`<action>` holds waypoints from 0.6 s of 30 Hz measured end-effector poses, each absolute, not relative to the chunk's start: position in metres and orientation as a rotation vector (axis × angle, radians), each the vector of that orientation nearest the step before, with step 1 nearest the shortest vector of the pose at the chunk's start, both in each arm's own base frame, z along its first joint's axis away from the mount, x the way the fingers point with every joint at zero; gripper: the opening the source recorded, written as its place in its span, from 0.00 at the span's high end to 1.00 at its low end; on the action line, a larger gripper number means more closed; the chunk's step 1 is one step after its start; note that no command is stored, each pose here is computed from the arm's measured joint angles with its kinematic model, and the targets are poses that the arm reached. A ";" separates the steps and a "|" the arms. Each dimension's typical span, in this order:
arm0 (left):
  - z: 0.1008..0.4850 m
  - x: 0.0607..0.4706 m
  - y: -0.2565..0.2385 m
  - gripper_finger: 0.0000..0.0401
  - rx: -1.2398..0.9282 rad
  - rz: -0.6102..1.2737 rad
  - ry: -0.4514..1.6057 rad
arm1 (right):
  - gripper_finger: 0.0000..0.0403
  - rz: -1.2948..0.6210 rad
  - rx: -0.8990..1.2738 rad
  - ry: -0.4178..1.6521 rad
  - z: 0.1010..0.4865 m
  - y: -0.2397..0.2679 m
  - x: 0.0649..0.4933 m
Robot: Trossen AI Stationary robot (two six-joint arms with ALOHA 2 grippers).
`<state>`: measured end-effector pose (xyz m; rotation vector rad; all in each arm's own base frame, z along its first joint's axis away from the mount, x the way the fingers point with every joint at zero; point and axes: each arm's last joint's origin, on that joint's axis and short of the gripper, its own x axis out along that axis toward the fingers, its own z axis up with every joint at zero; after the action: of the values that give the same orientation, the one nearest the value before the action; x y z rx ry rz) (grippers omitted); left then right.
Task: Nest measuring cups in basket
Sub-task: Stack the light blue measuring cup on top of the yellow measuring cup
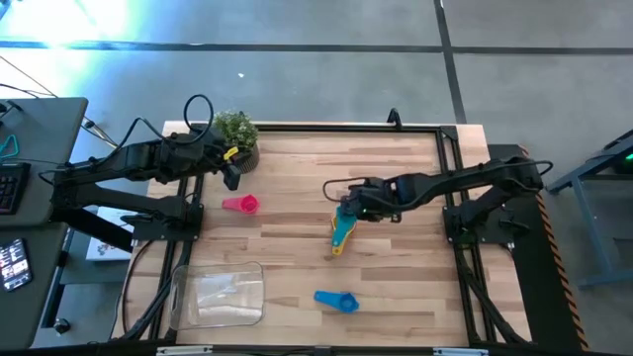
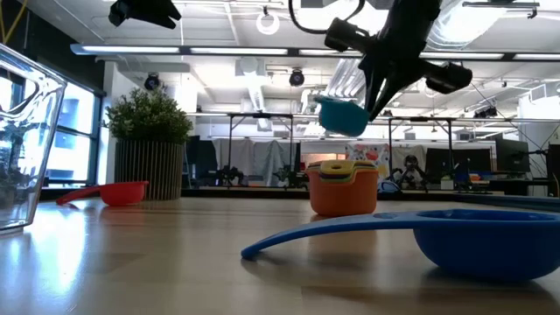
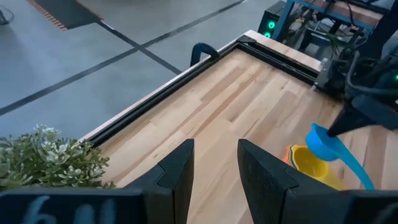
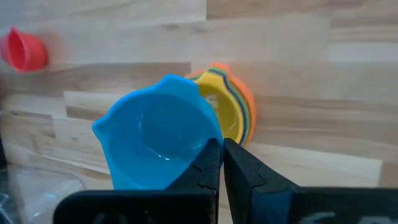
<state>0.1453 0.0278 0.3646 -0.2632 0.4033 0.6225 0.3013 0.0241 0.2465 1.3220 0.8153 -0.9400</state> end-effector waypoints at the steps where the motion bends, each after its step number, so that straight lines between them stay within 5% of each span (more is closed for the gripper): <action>1: 0.364 0.145 0.028 0.71 -0.254 0.621 0.407 | 1.00 -0.936 1.328 0.828 0.243 0.026 0.304; 18: 0.362 0.144 0.028 0.71 -0.238 0.621 0.437 | 1.00 -0.966 1.290 0.954 0.222 0.025 0.311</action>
<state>0.1441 0.0276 0.3623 -0.2381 0.4372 0.6206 0.3105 0.0250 0.2217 1.2898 0.9542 -0.9657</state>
